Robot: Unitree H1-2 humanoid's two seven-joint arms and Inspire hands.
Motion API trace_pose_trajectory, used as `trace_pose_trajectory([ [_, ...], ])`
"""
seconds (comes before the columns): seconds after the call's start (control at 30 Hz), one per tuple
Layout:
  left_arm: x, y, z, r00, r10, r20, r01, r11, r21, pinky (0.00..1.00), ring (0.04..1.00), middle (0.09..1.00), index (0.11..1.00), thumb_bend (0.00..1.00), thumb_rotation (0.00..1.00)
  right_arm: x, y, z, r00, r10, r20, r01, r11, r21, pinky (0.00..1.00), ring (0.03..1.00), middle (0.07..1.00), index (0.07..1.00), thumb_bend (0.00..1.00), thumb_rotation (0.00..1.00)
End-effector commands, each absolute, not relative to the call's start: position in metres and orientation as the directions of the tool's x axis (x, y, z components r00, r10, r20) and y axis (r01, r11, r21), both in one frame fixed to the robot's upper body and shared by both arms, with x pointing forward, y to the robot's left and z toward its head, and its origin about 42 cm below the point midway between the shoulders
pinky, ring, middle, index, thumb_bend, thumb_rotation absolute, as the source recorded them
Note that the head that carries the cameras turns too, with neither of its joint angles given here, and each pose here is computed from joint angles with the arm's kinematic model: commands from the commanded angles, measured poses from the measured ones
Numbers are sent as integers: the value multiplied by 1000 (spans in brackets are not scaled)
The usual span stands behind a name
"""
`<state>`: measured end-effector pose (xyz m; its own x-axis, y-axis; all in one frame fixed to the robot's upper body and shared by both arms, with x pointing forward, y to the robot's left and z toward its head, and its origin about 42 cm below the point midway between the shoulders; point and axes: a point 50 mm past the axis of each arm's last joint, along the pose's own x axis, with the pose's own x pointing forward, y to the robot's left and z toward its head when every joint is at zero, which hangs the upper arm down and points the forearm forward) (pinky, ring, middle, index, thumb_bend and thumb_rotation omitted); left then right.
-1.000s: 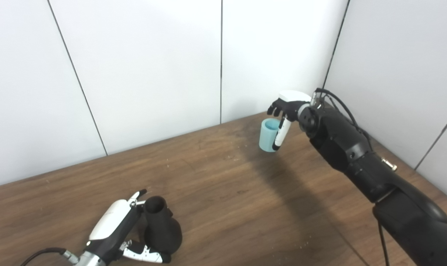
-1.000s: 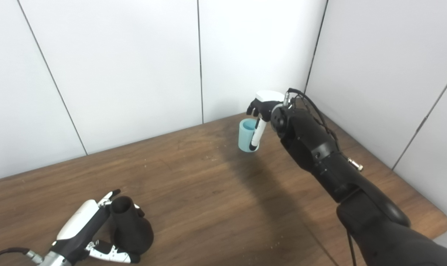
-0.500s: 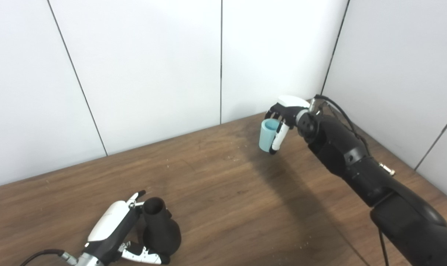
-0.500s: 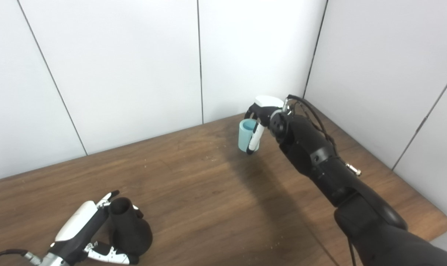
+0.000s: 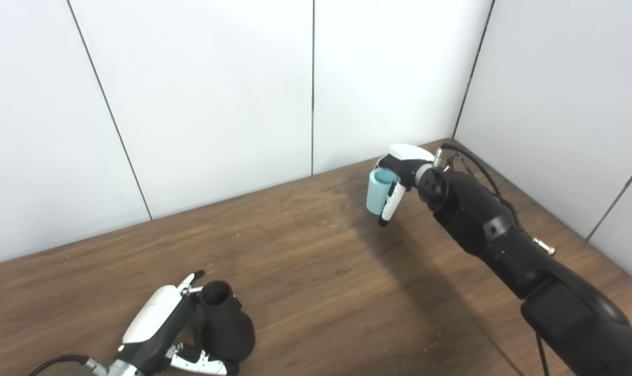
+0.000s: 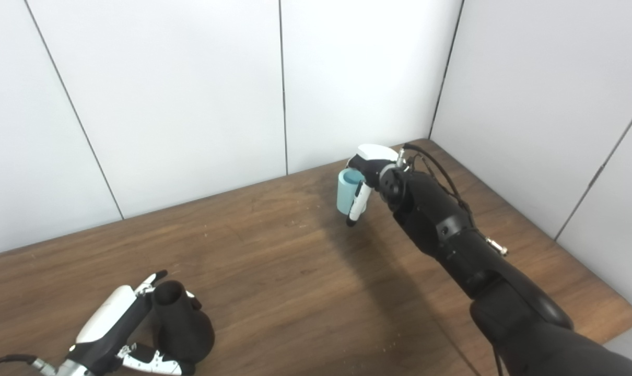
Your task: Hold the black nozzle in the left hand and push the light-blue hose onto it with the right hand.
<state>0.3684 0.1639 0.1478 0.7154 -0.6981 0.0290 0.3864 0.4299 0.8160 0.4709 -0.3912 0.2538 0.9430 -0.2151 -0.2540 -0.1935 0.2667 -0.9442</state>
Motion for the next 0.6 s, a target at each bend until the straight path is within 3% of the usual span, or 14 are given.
trace_pose_trajectory([
  [0.0, 358, 196, 113, 737, -647, -196, 484, 304, 821, 1000, 607, 472, 487, 527, 0, 478, -396, 283, 964, -214, -160, -106, 242, -964, 516, 623, 659, 691, 851, 0],
  [0.17, 358, 197, 113, 738, -645, -199, 486, 303, 820, 1000, 607, 472, 487, 527, 0, 478, -395, 283, 967, -215, -140, -89, 231, -969, 521, 616, 629, 669, 830, 0],
  [0.2, 359, 197, 113, 738, -644, -200, 487, 304, 819, 1000, 607, 470, 487, 527, 0, 479, -395, 283, 968, -215, -126, -77, 224, -972, 456, 489, 539, 563, 653, 0],
  [0.27, 359, 197, 113, 739, -643, -201, 487, 304, 819, 1000, 607, 470, 487, 527, 0, 479, -396, 283, 971, -214, -104, -56, 216, -975, 412, 414, 492, 508, 563, 0],
  [0.57, 359, 195, 113, 735, -647, -202, 490, 303, 817, 1000, 608, 470, 487, 527, 0, 476, -398, 286, 978, -210, -21, 24, 214, -977, 378, 425, 479, 513, 518, 0],
])
